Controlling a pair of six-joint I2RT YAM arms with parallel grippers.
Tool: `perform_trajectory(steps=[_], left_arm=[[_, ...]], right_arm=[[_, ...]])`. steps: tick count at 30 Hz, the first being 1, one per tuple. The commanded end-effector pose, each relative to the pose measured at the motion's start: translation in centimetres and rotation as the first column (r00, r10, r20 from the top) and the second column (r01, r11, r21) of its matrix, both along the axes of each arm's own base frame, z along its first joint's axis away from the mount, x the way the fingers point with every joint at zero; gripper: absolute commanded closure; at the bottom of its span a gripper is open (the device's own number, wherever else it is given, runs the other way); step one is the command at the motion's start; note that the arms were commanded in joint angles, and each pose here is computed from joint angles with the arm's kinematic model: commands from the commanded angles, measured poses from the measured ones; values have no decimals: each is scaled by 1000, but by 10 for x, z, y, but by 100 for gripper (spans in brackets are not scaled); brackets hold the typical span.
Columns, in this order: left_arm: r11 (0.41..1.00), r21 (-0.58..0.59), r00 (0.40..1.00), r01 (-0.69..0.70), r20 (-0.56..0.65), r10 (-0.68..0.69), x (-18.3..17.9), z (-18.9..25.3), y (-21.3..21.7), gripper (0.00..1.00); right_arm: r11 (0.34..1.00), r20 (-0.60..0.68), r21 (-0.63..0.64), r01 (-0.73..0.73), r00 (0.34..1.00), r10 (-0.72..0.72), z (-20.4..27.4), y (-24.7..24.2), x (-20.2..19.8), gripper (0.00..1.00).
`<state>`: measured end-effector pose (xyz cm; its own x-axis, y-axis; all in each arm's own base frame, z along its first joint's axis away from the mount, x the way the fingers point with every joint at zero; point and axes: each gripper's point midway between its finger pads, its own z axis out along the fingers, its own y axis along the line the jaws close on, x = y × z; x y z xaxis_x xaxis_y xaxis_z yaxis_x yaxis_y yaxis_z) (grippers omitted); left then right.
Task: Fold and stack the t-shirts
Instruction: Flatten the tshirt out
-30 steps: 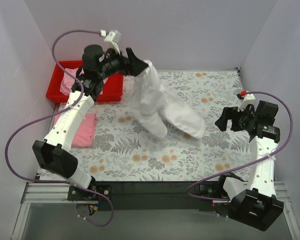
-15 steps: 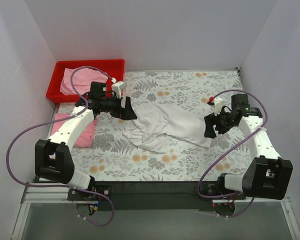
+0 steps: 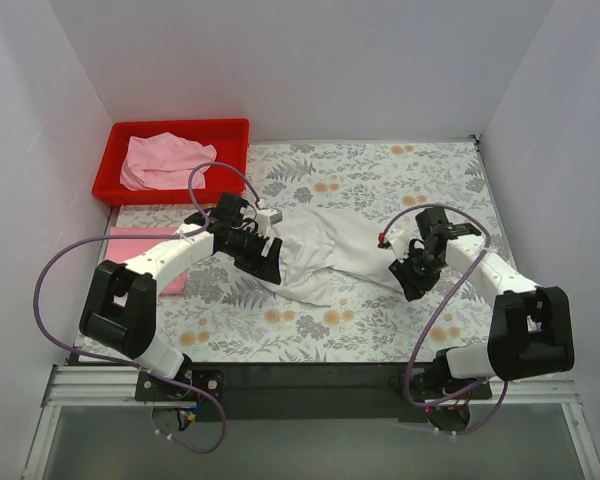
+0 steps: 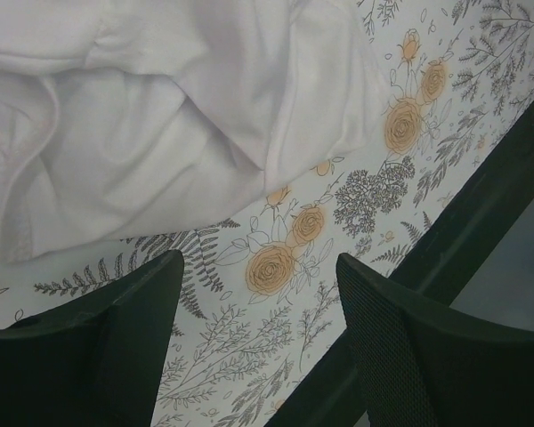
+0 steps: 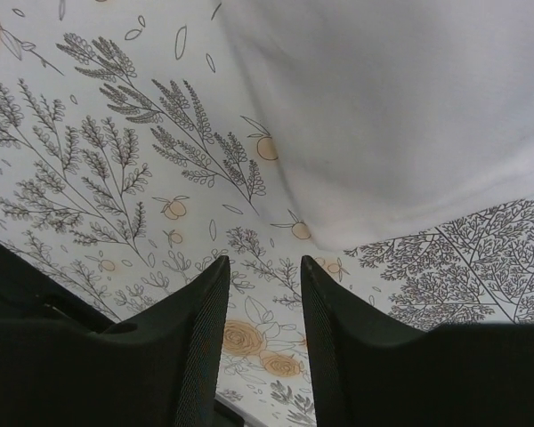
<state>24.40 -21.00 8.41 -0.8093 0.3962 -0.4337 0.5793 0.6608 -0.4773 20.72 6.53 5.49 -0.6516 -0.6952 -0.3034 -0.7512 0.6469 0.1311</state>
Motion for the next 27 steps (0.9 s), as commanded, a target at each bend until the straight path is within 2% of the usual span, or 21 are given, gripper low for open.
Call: perform_trajectory(steps=[1, 8, 10, 13, 14, 15, 19, 22, 23, 25, 26, 27], left_arm=[[1000, -5, 1000, -2, 25, 2, 5, 3, -2, 32], [999, 45, 1000, -27, 3, 27, 7, -14, 4, 27], [996, 82, 999, -40, -3, 40, 10, -27, 8, 27], [984, 165, 998, -63, -19, 67, 14, -48, 19, 28], [980, 186, 997, -70, -27, 77, 14, -53, 22, 28], [969, 228, 995, -95, -6, 99, 20, -60, 28, 28], [942, 306, 990, -135, 15, 138, 30, -78, 40, 33], [921, 360, 988, -152, 36, 150, 39, -87, 48, 53], [916, 374, 989, -147, 40, 142, 41, -87, 52, 65], [921, 360, 989, -148, 54, 138, 50, -76, 54, 79], [920, 361, 988, -152, 59, 140, 54, -70, 62, 91], [919, 361, 987, -160, 74, 143, 58, -65, 67, 96]], right_arm=[[996, 46, -75, -49, 998, 52, -11, -6, 12, 57], [987, 29, -142, -78, 996, 83, -36, -8, 20, 57], [983, 34, -165, -76, 996, 83, -44, -12, 21, 64], [973, 43, -217, -71, 996, 82, -49, -23, 21, 87], [972, 49, -224, -75, 995, 88, -48, -24, 22, 98], [963, 62, -262, -67, 994, 86, -46, -32, 24, 99], [963, 135, -265, -50, 987, 89, -26, -34, 32, 99], [965, 190, -262, -28, 978, 80, -6, -36, 41, 99], [965, 207, -260, -21, 975, 77, 2, -37, 45, 99], [968, 247, -250, 11, 968, 53, 16, -44, 51, 99], [968, 259, -249, 22, 965, 45, 23, -50, 53, 99], [968, 271, -249, 30, 962, 40, 28, -54, 54, 99]])
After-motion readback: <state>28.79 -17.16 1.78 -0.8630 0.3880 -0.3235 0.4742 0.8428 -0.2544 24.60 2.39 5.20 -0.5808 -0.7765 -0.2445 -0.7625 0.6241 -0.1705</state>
